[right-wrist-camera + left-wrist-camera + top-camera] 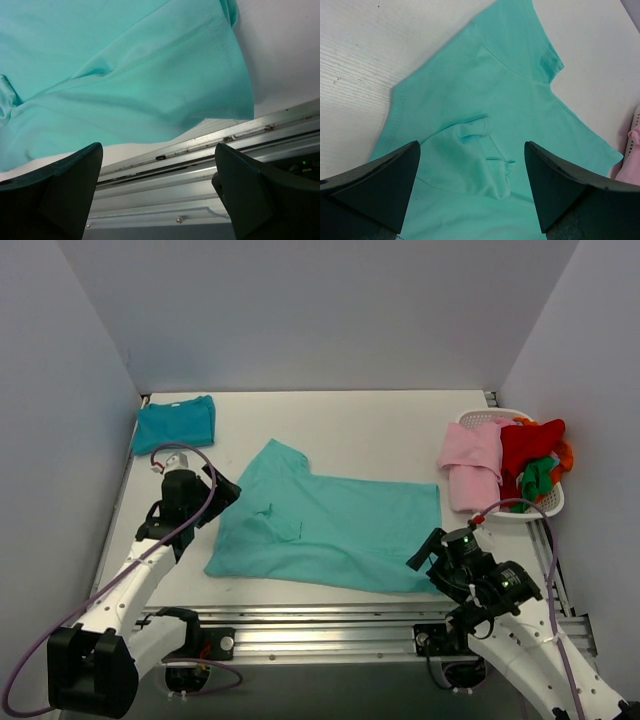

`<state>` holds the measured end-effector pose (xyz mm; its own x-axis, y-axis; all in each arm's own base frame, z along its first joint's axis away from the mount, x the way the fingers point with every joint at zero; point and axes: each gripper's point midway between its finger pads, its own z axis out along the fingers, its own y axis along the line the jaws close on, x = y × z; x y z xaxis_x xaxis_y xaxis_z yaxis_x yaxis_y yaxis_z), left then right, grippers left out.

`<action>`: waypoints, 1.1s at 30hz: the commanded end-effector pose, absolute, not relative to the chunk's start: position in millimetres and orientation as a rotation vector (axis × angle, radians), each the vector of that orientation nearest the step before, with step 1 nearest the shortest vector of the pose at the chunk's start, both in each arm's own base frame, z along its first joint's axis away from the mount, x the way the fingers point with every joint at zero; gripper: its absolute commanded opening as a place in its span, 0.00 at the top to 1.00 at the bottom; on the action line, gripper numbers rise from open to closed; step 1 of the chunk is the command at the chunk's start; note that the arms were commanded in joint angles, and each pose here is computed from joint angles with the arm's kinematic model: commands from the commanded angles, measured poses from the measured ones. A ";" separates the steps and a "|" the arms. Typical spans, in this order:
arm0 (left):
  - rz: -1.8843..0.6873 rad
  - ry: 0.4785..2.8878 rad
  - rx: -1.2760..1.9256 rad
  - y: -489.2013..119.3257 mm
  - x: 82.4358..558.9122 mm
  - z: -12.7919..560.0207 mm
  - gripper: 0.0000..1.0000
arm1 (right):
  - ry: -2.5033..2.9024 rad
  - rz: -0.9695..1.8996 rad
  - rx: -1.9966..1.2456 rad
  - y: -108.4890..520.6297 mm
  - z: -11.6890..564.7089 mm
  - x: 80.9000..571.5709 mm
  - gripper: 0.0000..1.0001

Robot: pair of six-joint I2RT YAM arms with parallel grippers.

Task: Fold and stack the t-shirts
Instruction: Fold the tshirt

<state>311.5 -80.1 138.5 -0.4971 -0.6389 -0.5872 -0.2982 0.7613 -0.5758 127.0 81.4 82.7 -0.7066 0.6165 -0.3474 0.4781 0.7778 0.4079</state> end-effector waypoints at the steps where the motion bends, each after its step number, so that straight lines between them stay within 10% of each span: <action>1: -0.540 2.062 -0.668 -81.3 319.7 152.9 0.06 | 2.519 0.412 0.837 78.6 96.0 112.7 0.09; 11: -0.662 2.021 -0.622 -104.1 363.9 155.3 0.06 | 2.228 0.413 0.729 89.5 159.3 203.1 0.07; 21: -0.774 2.069 -0.444 -147.3 462.8 152.5 0.05 | 2.209 0.419 0.714 167.4 99.9 374.5 0.09; 33: -0.690 2.221 -0.373 -151.1 543.3 102.0 0.03 | 2.131 0.343 0.767 122.8 127.6 442.4 0.09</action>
<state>529.6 -155.3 110.2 -0.6311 -0.5197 -0.5758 -0.0745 0.7795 -0.6219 438.5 139.6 107.0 -0.5015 0.6435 -0.5782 0.4141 0.7654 0.4927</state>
